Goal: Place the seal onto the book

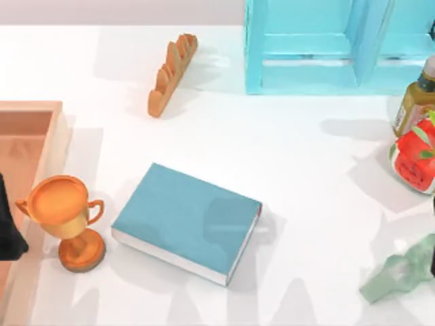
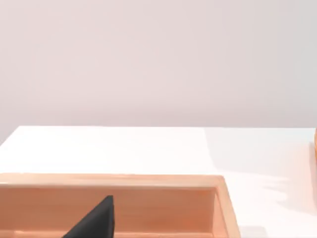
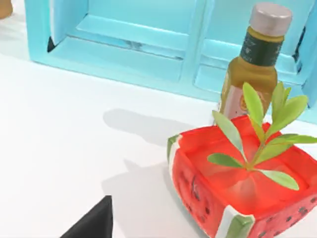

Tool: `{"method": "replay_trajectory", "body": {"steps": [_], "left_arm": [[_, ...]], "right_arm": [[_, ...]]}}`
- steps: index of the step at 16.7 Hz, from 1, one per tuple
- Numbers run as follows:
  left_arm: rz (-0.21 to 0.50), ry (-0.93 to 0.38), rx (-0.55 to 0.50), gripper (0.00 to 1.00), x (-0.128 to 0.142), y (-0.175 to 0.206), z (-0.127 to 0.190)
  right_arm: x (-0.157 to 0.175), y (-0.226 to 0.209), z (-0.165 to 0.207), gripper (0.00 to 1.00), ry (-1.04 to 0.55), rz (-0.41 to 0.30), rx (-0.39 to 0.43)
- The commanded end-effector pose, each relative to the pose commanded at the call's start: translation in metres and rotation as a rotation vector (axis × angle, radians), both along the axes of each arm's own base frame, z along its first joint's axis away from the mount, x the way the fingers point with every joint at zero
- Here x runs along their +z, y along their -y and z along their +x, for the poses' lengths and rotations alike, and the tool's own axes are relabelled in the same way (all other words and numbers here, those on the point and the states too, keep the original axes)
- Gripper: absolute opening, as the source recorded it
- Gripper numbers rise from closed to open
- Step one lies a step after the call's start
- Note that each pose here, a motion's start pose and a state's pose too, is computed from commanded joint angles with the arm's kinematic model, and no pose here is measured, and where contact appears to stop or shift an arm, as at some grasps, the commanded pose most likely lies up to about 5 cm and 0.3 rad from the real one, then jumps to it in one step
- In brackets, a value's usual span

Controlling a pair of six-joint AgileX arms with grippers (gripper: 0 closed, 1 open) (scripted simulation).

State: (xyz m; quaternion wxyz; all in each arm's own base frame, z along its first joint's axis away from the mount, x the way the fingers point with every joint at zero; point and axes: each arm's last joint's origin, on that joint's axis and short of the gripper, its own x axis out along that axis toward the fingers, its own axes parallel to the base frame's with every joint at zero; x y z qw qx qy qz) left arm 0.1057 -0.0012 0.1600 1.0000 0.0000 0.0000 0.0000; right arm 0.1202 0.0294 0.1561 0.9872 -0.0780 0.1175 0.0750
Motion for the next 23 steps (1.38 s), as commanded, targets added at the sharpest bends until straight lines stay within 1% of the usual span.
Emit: {"method": "replay_trajectory", "body": {"steps": [2,5,7,13,15,17,19,21,23], "left_arm": [[0.000,0.000,0.000,1.00,0.000,0.000,0.000],[0.000,0.000,0.000,1.00,0.000,0.000,0.000],[0.000,0.000,0.000,1.00,0.000,0.000,0.000],[0.000,0.000,0.000,1.00,0.000,0.000,0.000],[0.009,-0.032,0.008,1.00,0.005,-0.001,0.000],[0.027,-0.104,0.024,1.00,0.017,-0.003,0.001],[0.047,-0.210,0.043,1.00,0.036,-0.006,0.005],[0.065,-0.347,0.059,1.00,0.060,-0.009,0.014],[0.078,-0.507,0.070,1.00,0.086,-0.014,0.032]], "right_arm": [[0.001,0.014,-0.006,1.00,0.096,0.079,-0.063],[0.003,0.027,-0.012,1.00,0.201,0.140,-0.128],[0.004,0.030,-0.014,1.00,0.232,0.155,-0.148],[0.004,0.031,-0.015,1.00,0.236,0.157,-0.151],[0.004,0.031,-0.015,1.00,0.236,0.157,-0.151],[0.004,0.031,-0.015,1.00,0.236,0.157,-0.151],[0.004,0.031,-0.015,1.00,0.236,0.157,-0.151],[0.004,0.031,-0.015,1.00,0.236,0.157,-0.151],[0.004,0.031,-0.015,1.00,0.236,0.157,-0.151]]}}
